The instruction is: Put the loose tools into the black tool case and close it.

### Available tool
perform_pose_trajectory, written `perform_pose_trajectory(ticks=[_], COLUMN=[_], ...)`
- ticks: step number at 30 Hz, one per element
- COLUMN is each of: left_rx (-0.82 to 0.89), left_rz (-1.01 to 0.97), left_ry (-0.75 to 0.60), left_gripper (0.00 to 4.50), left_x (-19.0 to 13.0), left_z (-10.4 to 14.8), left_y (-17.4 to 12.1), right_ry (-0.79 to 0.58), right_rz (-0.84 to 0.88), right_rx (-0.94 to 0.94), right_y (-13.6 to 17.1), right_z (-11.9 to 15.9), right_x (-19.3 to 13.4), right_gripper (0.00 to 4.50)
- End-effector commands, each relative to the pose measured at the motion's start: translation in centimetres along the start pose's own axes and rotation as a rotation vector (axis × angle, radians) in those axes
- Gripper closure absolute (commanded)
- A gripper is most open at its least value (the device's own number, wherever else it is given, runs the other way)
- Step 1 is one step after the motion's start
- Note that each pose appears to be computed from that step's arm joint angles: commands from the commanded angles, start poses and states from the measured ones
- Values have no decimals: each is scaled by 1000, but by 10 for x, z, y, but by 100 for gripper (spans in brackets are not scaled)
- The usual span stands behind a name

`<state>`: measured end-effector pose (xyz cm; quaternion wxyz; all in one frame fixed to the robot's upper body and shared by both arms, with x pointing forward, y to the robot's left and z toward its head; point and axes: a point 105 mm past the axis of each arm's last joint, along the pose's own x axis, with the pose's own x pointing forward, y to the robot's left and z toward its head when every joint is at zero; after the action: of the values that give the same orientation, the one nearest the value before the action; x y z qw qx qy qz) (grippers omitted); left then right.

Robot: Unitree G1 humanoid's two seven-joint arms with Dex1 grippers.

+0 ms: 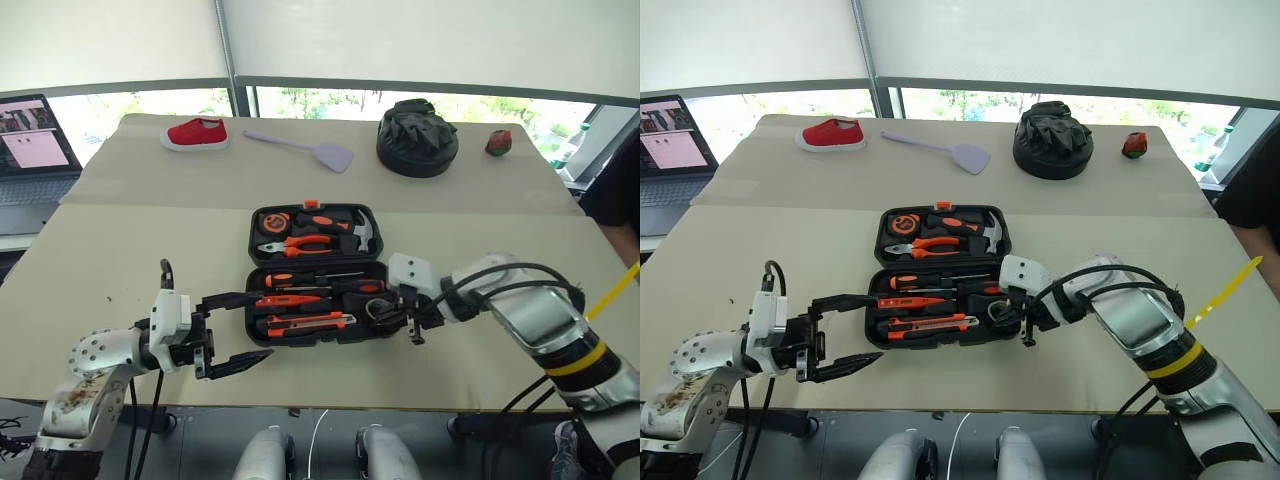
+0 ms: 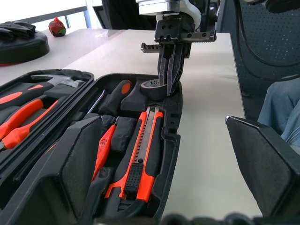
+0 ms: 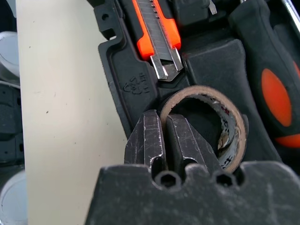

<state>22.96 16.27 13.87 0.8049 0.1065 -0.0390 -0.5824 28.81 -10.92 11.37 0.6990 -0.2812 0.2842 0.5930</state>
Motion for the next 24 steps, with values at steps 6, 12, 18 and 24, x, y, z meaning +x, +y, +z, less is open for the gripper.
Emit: perform_pose_trajectory(ticks=[6,12,18,24], left_rx=[31,-24,-29,-162], left_rz=[54,327,894,824], left_ry=[-8,35,73,231], left_gripper=[0,0,112,336], left_x=[-4,-29,-69,-37], left_z=[11,12,-10,-52], left_y=[3,39,120,123], right_ry=[-59,-268,-387,-383], right_rz=[100,88,-438,-633], right_rx=[-31,11,-48,-151], right_y=[7,-8,-92,-120], right_z=[20,20,-8,-11], right_x=[-26,-71,-72,-40], right_gripper=[157,2,117,326])
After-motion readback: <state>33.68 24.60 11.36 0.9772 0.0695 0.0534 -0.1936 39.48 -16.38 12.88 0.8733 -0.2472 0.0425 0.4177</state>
